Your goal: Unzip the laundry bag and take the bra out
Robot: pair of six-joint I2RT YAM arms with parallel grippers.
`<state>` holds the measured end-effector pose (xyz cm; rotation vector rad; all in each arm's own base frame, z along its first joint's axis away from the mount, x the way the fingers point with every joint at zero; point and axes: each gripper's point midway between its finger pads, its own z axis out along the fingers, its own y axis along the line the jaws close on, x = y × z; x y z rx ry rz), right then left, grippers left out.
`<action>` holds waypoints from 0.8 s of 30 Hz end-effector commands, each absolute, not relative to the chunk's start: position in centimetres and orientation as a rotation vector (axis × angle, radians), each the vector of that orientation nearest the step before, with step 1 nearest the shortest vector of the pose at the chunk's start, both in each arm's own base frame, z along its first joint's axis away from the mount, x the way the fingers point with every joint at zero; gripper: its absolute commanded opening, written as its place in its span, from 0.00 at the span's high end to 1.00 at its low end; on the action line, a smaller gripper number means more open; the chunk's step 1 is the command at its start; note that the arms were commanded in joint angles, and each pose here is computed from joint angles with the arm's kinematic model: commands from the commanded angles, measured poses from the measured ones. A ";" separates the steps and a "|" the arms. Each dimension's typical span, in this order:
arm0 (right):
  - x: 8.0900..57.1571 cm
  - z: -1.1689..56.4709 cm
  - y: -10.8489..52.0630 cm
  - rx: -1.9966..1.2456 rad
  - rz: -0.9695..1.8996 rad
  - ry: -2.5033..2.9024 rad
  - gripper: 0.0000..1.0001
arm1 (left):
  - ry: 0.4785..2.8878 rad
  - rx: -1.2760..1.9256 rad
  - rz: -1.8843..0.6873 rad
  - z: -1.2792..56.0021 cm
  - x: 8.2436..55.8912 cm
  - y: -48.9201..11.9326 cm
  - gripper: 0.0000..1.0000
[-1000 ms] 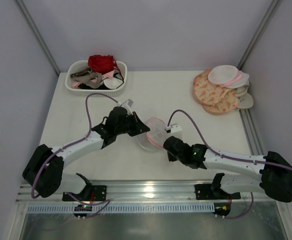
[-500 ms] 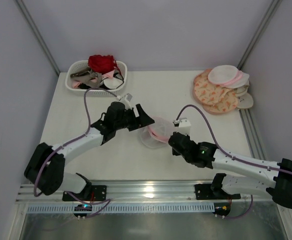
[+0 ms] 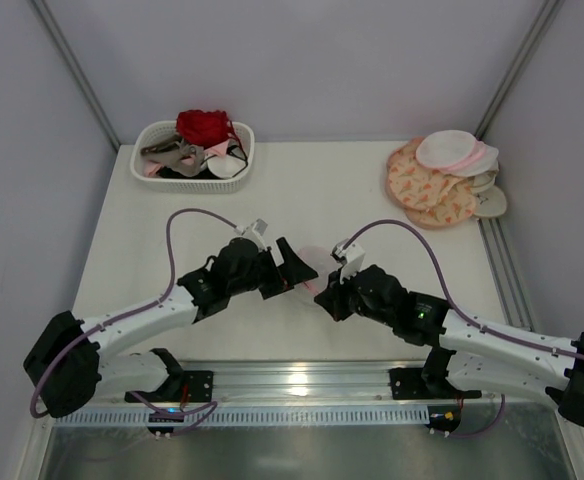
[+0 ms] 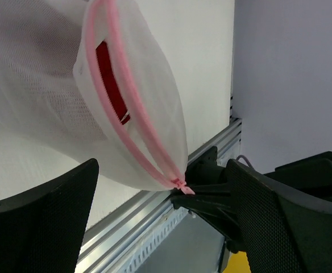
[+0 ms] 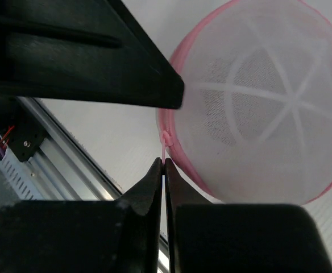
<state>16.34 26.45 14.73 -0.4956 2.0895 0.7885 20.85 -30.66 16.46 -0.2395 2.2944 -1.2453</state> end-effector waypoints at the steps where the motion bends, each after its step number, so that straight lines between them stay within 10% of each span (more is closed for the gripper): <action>1: 15.7 16.9 28.7 -0.594 0.920 1.995 0.96 | 2.295 -0.253 -1.320 17.0 20.6 -32.6 0.06; 7: 15.5 16.9 28.5 -0.598 0.923 1.989 0.96 | 2.295 -0.285 -1.281 16.6 21.1 -32.4 0.16; 11: 14.9 16.8 28.7 -0.633 0.947 1.993 0.96 | 2.296 -0.298 -1.252 16.0 21.8 -32.7 0.79; 14: 14.9 16.5 28.5 -0.633 0.931 2.007 0.96 | 2.312 -0.312 -1.222 15.4 22.2 -32.8 1.00; 24: 14.4 14.0 27.4 -0.645 0.867 2.119 0.96 | 2.259 -0.402 -1.091 15.2 24.2 -30.4 1.00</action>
